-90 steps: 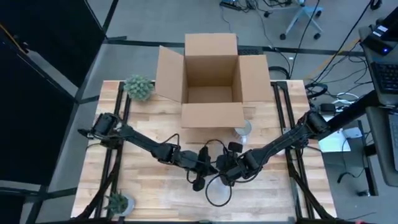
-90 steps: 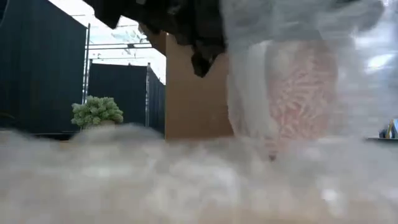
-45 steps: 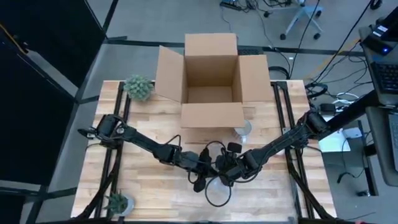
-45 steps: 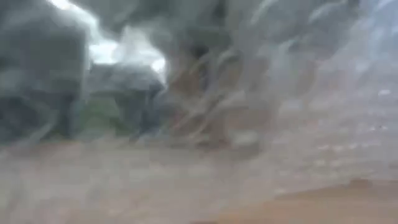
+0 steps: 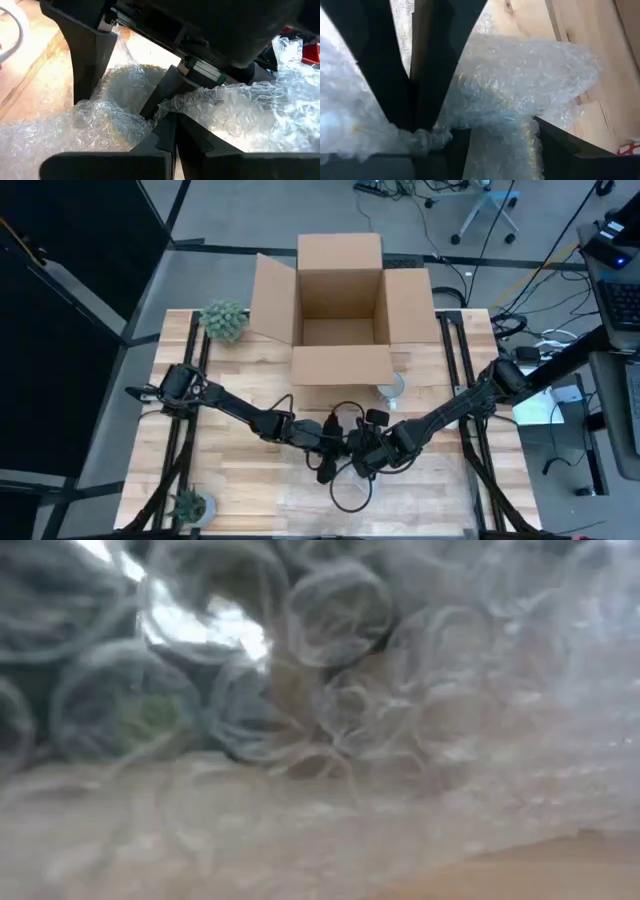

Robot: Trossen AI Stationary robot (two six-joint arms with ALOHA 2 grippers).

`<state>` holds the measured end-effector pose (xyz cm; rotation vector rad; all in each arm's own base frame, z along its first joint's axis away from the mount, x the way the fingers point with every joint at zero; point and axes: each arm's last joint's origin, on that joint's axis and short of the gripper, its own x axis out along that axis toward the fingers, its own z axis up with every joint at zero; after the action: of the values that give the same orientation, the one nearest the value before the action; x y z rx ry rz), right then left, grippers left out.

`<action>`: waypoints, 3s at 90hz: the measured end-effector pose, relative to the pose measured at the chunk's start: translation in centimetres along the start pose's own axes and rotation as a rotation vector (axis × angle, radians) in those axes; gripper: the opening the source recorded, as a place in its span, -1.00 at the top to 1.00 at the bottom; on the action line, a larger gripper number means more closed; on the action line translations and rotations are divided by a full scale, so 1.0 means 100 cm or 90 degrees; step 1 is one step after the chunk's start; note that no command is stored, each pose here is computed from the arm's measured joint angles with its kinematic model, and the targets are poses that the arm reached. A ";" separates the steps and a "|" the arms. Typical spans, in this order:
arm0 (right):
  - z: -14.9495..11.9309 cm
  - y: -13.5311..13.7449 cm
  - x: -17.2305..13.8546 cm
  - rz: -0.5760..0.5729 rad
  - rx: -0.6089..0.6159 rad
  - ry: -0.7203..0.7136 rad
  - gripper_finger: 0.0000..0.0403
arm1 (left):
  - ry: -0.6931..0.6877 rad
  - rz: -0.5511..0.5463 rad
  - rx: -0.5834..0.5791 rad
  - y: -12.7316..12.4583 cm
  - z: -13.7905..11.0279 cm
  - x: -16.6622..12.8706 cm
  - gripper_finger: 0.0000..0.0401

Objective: Wrap mug
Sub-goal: Wrap the orange mug with the bubble wrap

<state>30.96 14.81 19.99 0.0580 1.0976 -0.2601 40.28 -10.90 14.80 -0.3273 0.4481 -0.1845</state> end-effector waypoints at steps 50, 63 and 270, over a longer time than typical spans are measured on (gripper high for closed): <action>0.028 -0.015 -0.085 0.086 0.027 0.000 0.18 | -0.023 -0.010 -0.017 0.000 0.002 0.001 1.00; 0.034 -0.003 -0.074 0.119 0.039 -0.037 0.18 | -0.030 -0.017 -0.017 -0.001 0.002 0.001 1.00; -0.007 0.002 0.023 -0.002 0.024 0.138 0.21 | -0.028 -0.029 -0.018 -0.002 0.002 0.001 1.00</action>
<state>31.35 14.70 17.66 0.1209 1.3087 -0.2814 40.44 -11.02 15.02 -0.3688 0.3997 -0.2157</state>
